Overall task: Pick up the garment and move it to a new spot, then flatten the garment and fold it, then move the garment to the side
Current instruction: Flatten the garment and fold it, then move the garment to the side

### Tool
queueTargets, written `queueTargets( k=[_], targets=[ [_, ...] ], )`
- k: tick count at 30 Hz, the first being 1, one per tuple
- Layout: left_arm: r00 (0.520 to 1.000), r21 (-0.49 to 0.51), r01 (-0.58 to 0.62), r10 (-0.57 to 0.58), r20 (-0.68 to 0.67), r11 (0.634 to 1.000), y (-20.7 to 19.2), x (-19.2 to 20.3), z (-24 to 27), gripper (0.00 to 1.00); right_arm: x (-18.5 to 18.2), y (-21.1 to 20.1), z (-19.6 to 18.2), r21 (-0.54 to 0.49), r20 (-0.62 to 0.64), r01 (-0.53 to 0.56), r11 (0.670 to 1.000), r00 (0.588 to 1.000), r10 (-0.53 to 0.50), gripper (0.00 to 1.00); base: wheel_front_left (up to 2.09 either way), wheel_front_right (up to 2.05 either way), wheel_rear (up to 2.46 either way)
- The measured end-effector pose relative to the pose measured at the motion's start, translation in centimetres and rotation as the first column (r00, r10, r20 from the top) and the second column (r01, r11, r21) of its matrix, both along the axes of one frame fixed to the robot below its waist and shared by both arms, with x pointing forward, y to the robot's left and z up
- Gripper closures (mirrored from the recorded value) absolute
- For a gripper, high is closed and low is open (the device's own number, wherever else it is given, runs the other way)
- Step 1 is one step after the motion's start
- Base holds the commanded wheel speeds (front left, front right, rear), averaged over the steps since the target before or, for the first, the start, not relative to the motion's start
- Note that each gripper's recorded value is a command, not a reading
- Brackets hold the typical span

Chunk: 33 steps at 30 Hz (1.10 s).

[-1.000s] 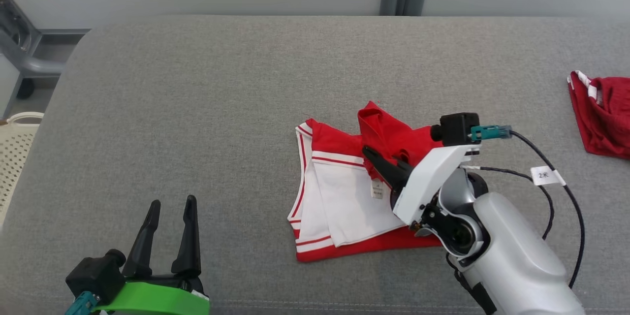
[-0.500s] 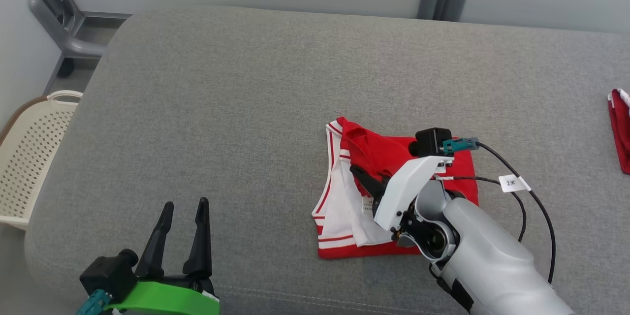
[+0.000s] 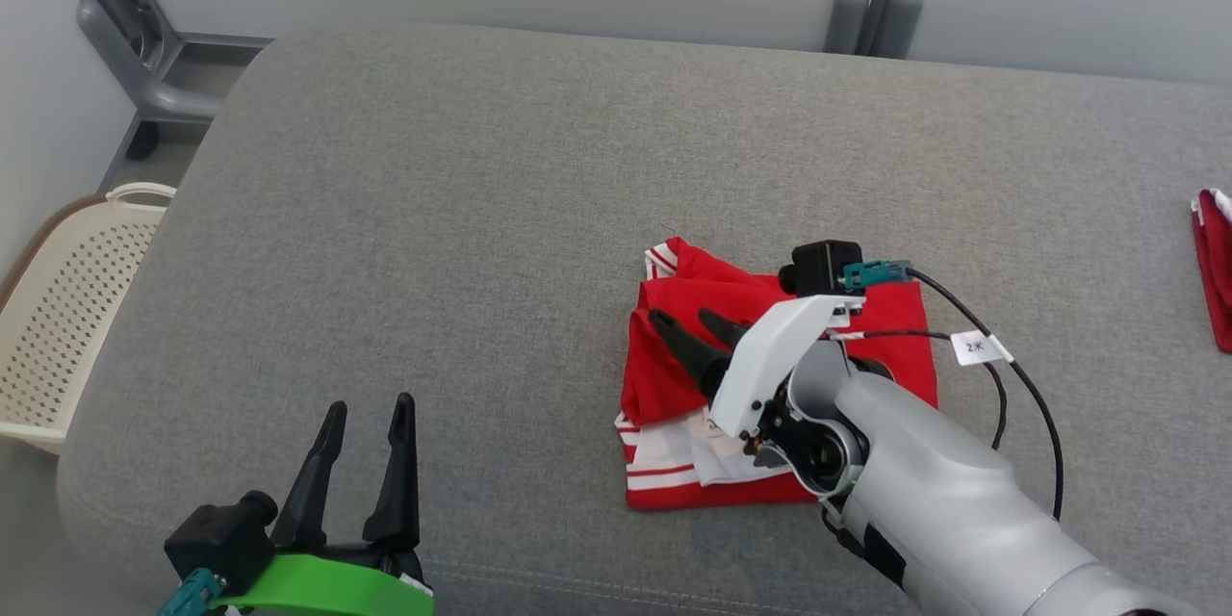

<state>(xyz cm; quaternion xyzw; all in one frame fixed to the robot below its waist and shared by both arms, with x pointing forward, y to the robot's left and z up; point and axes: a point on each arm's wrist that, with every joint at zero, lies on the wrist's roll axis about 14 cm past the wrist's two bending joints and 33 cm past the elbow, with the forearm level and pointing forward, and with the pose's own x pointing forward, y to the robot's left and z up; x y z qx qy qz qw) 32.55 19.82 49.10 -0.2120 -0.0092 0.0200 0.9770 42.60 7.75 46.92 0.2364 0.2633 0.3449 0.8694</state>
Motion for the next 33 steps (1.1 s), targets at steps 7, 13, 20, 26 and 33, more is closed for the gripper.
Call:
queueTargets(
  k=[7,13,20,26,33],
  targets=[
    [1.0,0.002,0.028,-0.028,0.01,1.0,-0.8,0.4,0.3,0.0,1.8,-0.4,3.7,0.047,0.112,0.038,0.998,0.993,-0.043,0.0,0.0,0.0,0.0],
    [0.998,0.0,0.059,-0.059,0.024,0.998,-1.7,1.0,0.7,0.0,5.1,-5.6,6.3,0.077,0.209,0.177,0.981,0.959,-0.189,0.0,0.0,0.0,0.0],
    [0.996,0.0,0.089,-0.089,0.019,0.996,-2.7,1.5,0.5,0.0,6.5,-12.7,6.4,0.055,0.255,0.306,0.95,0.916,-0.31,0.0,0.0,0.0,0.0],
    [0.993,-0.001,0.121,-0.121,0.006,0.993,-3.6,2.1,0.1,0.0,5.5,-16.9,3.1,-0.009,0.221,0.374,0.928,0.905,-0.363,0.0,0.0,0.0,0.0],
    [0.991,-0.003,0.137,-0.137,-0.007,0.991,-4.0,2.6,-0.2,0.0,3.3,-18.0,-2.1,-0.173,0.109,0.308,0.935,0.95,-0.293,0.0,0.0,0.0,0.0]
  ],
)
